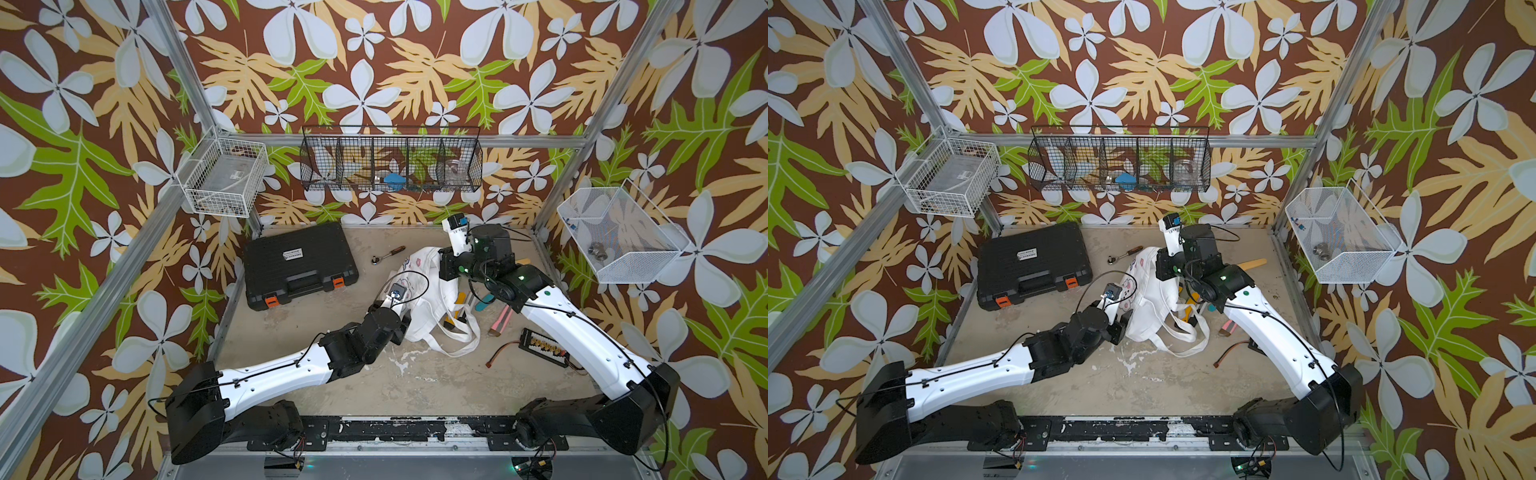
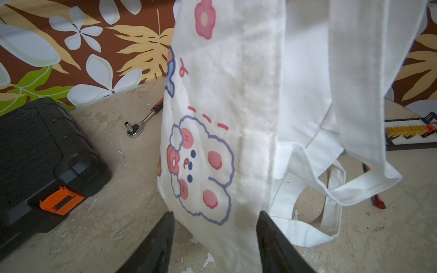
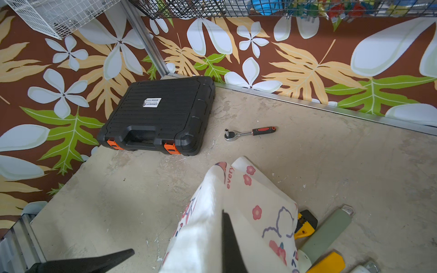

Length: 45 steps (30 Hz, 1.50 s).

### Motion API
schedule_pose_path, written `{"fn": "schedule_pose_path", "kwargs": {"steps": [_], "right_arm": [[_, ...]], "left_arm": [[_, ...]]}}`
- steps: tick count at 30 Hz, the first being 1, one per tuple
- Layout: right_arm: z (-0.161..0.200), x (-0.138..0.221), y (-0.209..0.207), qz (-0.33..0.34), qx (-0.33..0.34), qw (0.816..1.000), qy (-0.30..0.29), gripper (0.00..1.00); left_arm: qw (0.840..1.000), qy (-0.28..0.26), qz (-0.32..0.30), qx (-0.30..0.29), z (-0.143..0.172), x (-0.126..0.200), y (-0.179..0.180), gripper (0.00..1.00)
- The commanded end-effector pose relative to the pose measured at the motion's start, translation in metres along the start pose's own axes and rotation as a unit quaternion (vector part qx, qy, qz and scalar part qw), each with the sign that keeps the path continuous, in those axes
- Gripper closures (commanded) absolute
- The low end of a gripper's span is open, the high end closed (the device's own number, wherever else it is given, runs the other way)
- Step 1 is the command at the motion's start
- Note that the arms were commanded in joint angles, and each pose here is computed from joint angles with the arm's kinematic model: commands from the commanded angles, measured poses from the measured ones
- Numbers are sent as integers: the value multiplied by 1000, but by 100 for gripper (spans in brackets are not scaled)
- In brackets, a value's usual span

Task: Place the art knife into the pouch
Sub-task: Open the pouch at the center of the board.

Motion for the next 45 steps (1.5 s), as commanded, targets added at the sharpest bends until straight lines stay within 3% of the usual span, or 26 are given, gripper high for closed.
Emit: {"fn": "schedule_pose_path", "kwargs": {"steps": [1, 16, 21, 23, 25, 31, 35, 37, 45], "right_arm": [[-3, -1, 1, -12, -5, 1000, -5, 100], [-10, 18, 13, -43, -7, 999, -20, 100], [-4, 24, 13, -47, -7, 999, -19, 100], [0, 25, 12, -47, -8, 999, -16, 100], [3, 27, 9, -38, -5, 999, -14, 100], [14, 20, -7, 5, 2, 1000, 1, 100], [12, 23, -19, 41, 12, 999, 4, 100], [11, 19, -28, 55, 11, 998, 14, 100], [16, -48, -71, 91, 5, 991, 99, 100]], "left_arm": [[1000, -23, 4, -5, -13, 2, -11, 43], [998, -16, -26, -46, -2, -26, -27, 44], [995, -61, -56, -46, -24, -24, -16, 62], [994, -81, -64, -41, -37, -22, -9, 85], [992, -99, -66, -33, -52, -14, -3, 100], [988, -155, -18, 12, -96, 33, 10, 100], [982, -174, 40, 60, -98, 64, 17, 100], [973, -181, 91, 113, -95, 74, 26, 100], [933, -160, 207, 245, -60, 56, 57, 100]]}}
Point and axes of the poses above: each gripper's point midway between its finger pads, its own x axis back along the fingers, its own y axis along the line the jaws close on, z = x × y, the point moved 3 cm from there along x, back along the fingers, and after that the axes turned 6 degrees about -x, right-handed, at the moved point
